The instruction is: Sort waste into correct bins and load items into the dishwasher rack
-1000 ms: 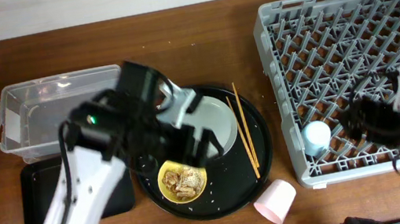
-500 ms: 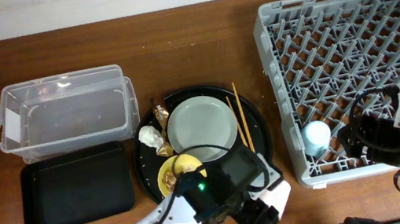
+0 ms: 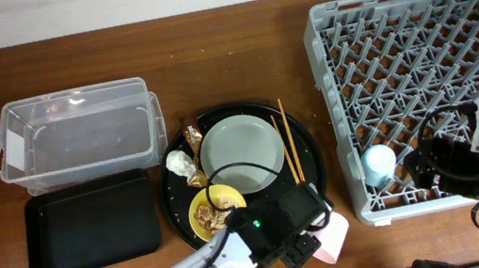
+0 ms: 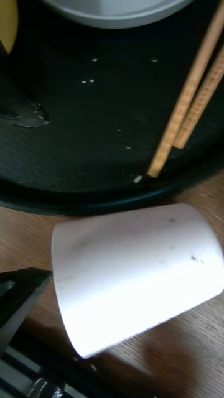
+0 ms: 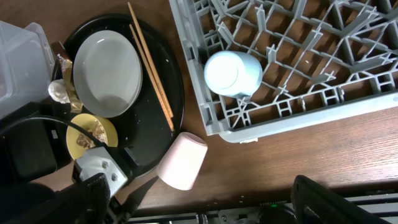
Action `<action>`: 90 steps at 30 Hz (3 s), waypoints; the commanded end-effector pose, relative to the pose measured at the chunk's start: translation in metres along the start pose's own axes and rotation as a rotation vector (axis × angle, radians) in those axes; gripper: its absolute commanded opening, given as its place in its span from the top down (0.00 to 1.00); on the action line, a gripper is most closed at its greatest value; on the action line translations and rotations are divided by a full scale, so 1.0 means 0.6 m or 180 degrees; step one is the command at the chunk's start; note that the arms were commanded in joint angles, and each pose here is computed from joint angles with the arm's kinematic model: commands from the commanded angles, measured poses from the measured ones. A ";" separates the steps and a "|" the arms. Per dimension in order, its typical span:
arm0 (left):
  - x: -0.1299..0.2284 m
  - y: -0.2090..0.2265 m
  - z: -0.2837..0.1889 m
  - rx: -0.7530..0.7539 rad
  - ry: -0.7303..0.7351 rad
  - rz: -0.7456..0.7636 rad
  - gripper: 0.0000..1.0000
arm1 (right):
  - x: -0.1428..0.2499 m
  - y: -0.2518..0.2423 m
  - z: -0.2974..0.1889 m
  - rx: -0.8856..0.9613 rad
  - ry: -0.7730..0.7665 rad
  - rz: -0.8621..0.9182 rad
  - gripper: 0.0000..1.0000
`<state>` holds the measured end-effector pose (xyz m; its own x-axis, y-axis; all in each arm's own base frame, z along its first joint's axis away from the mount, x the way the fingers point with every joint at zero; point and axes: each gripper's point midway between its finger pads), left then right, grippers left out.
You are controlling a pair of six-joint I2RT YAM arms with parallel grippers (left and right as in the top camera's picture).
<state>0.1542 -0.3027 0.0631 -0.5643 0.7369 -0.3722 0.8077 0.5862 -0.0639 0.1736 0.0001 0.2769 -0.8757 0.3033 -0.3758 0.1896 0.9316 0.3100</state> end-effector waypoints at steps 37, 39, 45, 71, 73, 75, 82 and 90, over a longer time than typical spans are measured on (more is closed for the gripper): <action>-0.146 0.124 -0.243 -0.0225 -0.1497 -0.1229 0.99 | 0.003 0.093 -0.002 -0.0993 0.0087 -0.0761 0.07; -0.156 0.139 -0.351 0.0699 -0.2017 -0.1405 1.00 | 0.008 0.158 -0.031 -0.1788 -0.0106 -0.1230 0.07; -0.129 0.116 -0.555 0.2600 -0.2719 -0.0604 1.00 | 0.035 0.275 -0.120 -0.3365 -0.0574 -0.2211 0.02; -0.194 0.074 -0.427 0.2628 -0.2185 -0.0795 0.94 | 0.080 0.367 -0.125 -0.4425 0.0054 -0.2710 0.36; -0.195 0.078 -0.425 0.2586 -0.2197 -0.0817 0.95 | 0.081 0.366 -0.125 -0.4423 0.0057 -0.2708 0.21; -0.198 0.083 -0.422 0.2523 -0.2216 -0.0850 0.95 | 0.086 0.368 -0.126 -0.4446 0.0084 -0.2734 0.19; -0.198 0.083 -0.422 0.2511 -0.2232 -0.0836 0.95 | 0.100 0.372 -0.115 -0.4350 0.0153 -0.2923 0.36; -0.194 0.083 -0.418 0.2518 -0.2176 -0.0882 0.00 | -0.038 0.252 -0.052 -0.2023 -0.0228 -0.1776 0.42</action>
<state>0.2165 -0.2753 0.3379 -0.7242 0.1219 -0.6787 0.6896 0.1293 -0.7126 0.1819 0.1761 0.3620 -0.6263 -0.2539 -0.7371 -0.7725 0.3294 0.5430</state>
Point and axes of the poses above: each gripper's point midway between its finger pads, its own z axis out along the fingers, its own y axis along the line the jaws close on, x = y × z, and after that the axes turned 5 degrees about -z, right-handed
